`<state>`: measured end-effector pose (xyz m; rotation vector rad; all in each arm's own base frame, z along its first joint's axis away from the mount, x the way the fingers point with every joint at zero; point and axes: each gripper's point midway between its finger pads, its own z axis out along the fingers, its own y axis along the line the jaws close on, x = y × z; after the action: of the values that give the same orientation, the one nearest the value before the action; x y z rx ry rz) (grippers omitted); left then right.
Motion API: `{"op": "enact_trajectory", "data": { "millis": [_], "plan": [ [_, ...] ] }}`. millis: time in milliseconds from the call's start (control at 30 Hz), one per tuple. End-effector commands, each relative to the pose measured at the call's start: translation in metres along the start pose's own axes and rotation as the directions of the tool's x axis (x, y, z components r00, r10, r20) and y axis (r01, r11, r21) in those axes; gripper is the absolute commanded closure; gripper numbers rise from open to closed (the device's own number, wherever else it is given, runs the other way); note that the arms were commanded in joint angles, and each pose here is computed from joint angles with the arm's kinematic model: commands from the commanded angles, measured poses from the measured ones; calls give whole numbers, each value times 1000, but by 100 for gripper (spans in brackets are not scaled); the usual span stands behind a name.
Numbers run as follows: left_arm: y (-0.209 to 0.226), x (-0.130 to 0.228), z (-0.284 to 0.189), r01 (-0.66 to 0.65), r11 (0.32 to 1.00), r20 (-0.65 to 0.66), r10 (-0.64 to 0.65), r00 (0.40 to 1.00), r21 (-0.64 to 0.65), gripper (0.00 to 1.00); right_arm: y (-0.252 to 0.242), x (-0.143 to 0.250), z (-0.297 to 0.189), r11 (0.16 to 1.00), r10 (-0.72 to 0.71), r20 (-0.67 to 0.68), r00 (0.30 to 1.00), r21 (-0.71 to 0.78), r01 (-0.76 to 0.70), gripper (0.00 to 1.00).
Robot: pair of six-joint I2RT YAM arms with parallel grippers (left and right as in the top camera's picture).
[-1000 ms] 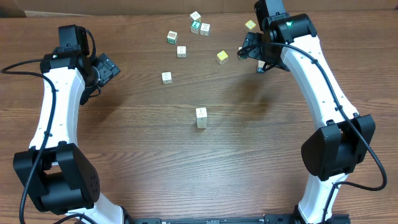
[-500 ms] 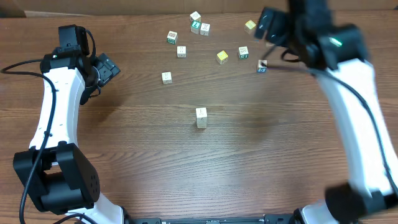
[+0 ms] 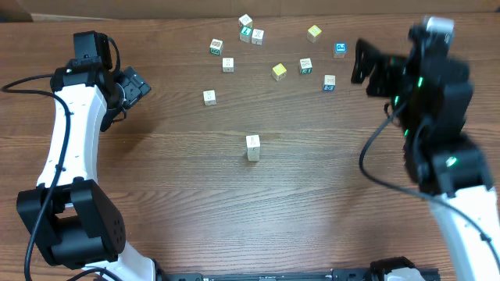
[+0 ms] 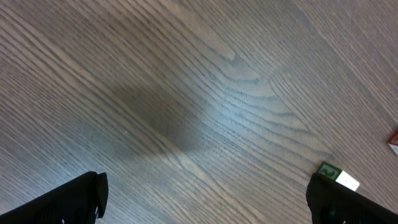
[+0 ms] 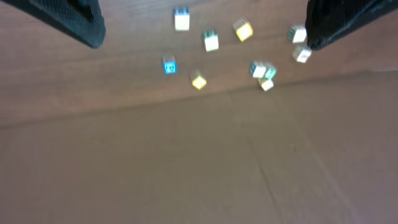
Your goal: Form a tower
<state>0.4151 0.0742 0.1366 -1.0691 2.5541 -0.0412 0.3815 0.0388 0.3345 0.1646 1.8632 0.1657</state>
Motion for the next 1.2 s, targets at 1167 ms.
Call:
{"op": "enact_trajectory", "data": {
  "millis": [1167],
  "plan": [
    [-5, -4, -2, -4, 1000, 10, 3, 1000, 11, 1, -49, 206, -75, 992, -22, 185, 982, -119, 45, 0]
  ]
}}
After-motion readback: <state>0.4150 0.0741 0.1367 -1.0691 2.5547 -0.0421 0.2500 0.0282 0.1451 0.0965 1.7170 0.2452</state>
